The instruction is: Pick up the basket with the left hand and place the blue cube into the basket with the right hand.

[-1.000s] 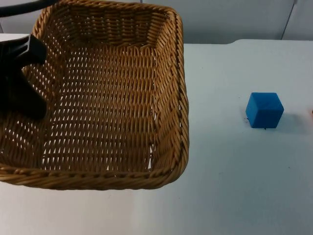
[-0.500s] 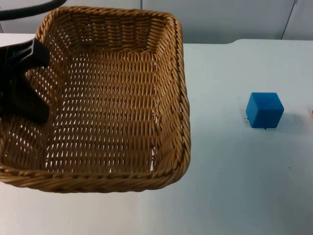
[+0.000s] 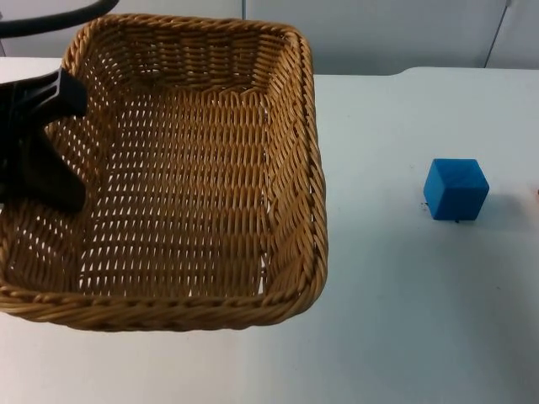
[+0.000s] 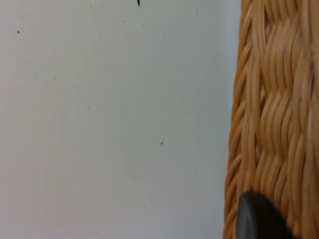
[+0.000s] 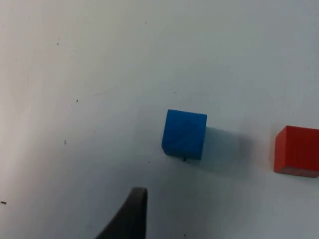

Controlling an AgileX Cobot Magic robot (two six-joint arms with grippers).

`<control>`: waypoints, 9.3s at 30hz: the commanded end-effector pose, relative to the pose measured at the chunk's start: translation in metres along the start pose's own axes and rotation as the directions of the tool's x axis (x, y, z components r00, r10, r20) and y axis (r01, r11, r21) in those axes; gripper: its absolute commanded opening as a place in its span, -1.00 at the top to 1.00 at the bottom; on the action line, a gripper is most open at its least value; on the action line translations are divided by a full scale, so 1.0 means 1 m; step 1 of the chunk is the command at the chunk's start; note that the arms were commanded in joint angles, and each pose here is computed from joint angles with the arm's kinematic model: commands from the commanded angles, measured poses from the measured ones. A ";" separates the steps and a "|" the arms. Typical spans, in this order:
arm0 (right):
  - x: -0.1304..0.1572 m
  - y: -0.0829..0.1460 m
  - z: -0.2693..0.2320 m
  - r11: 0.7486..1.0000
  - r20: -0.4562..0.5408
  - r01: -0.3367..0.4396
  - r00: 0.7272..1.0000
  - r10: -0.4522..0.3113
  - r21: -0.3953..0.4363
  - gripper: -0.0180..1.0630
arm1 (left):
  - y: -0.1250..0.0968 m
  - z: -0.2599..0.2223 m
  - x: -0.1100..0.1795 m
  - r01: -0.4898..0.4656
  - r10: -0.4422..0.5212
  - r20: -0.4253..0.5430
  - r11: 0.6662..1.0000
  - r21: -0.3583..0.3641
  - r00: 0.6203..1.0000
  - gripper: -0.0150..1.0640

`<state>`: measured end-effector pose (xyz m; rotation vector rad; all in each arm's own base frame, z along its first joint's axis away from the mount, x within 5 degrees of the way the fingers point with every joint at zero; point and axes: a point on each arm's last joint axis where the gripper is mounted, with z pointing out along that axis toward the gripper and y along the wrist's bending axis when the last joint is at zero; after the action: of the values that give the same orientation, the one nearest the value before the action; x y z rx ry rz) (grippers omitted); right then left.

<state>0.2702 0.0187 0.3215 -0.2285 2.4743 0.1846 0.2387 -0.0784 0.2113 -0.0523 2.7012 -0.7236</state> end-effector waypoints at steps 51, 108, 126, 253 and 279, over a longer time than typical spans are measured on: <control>0.018 0.028 0.266 0.990 -0.285 -0.095 0.951 0.122 0.108 -0.77 | -0.003 -0.001 -0.002 0.026 -0.027 0.035 1.000 0.017 0.999 0.97; -0.005 0.259 0.104 0.829 0.234 0.480 0.875 -0.425 -0.287 0.97 | 0.004 0.014 -0.004 0.056 -0.056 0.003 0.998 -0.006 0.998 0.97; 0.021 0.270 0.167 0.819 0.165 0.492 0.870 -0.464 -0.295 0.97 | 0.004 0.014 -0.004 0.055 -0.055 0.003 0.998 -0.005 0.998 0.97; 0.118 0.104 -0.139 0.811 0.492 0.503 0.809 -0.321 -0.298 -0.46 | 0.020 0.096 -0.083 -0.107 0.106 0.092 0.994 0.007 0.990 -0.50; 0.130 0.102 -0.109 0.800 0.519 0.565 0.755 -0.401 -0.203 -0.46 | -0.083 -0.142 0.004 -0.599 0.496 0.484 0.797 0.077 0.721 -0.50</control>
<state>0.0838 0.0822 0.3361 -0.8821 1.8443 0.3979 0.1902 -0.0828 0.3653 0.5399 2.0096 -0.7019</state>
